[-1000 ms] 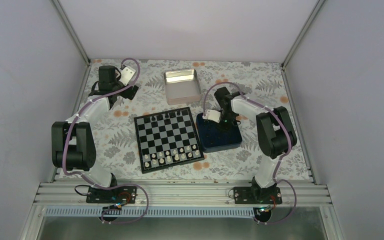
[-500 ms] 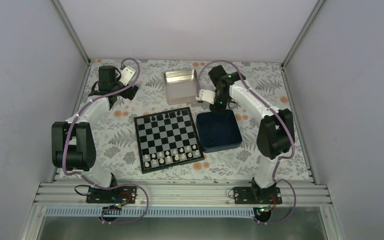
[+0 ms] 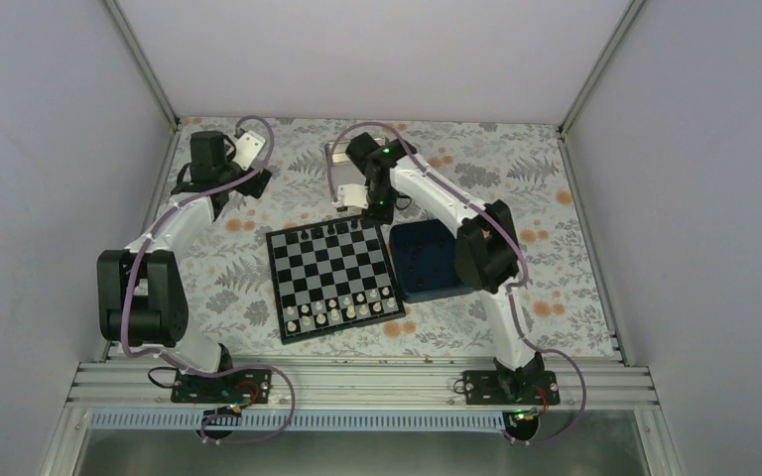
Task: Set up the chess pieces on the board
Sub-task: Place the chess piece on the chessboard.
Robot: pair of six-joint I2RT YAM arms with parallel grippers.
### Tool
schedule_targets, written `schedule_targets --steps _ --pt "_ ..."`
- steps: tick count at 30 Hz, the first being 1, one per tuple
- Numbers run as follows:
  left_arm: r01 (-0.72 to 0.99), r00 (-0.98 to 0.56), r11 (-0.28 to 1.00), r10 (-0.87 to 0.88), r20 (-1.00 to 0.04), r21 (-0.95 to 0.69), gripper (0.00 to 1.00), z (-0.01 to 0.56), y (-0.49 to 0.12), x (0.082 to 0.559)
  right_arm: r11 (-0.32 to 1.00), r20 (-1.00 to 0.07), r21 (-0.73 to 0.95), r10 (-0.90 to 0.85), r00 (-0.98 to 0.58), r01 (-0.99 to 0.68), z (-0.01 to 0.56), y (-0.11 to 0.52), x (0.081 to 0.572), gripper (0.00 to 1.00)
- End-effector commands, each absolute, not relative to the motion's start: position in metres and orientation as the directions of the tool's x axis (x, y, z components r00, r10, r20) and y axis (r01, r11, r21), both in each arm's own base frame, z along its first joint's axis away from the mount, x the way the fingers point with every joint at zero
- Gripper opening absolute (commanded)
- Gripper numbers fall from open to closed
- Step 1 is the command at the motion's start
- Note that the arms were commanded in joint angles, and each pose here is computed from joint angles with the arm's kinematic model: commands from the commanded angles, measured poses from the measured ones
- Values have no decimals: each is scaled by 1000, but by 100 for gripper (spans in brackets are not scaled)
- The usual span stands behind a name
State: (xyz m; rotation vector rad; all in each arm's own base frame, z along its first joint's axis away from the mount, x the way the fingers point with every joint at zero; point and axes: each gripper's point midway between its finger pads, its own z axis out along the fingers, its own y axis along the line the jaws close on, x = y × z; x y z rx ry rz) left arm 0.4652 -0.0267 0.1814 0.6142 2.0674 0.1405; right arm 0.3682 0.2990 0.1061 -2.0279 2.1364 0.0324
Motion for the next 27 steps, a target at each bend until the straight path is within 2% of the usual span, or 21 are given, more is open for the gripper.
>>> schedule_targets --steps 1,11,27 --pt "374 -402 864 479 -780 338 100 190 -28 459 31 -111 -86 -994 -21 -996 87 302 368 6" --pt "376 -404 868 468 -786 324 100 184 -26 456 12 -98 -41 -995 -8 -999 59 308 364 7" --pt "372 -413 874 458 -788 313 100 179 -21 455 2 -102 -58 -995 3 -998 43 316 371 10"
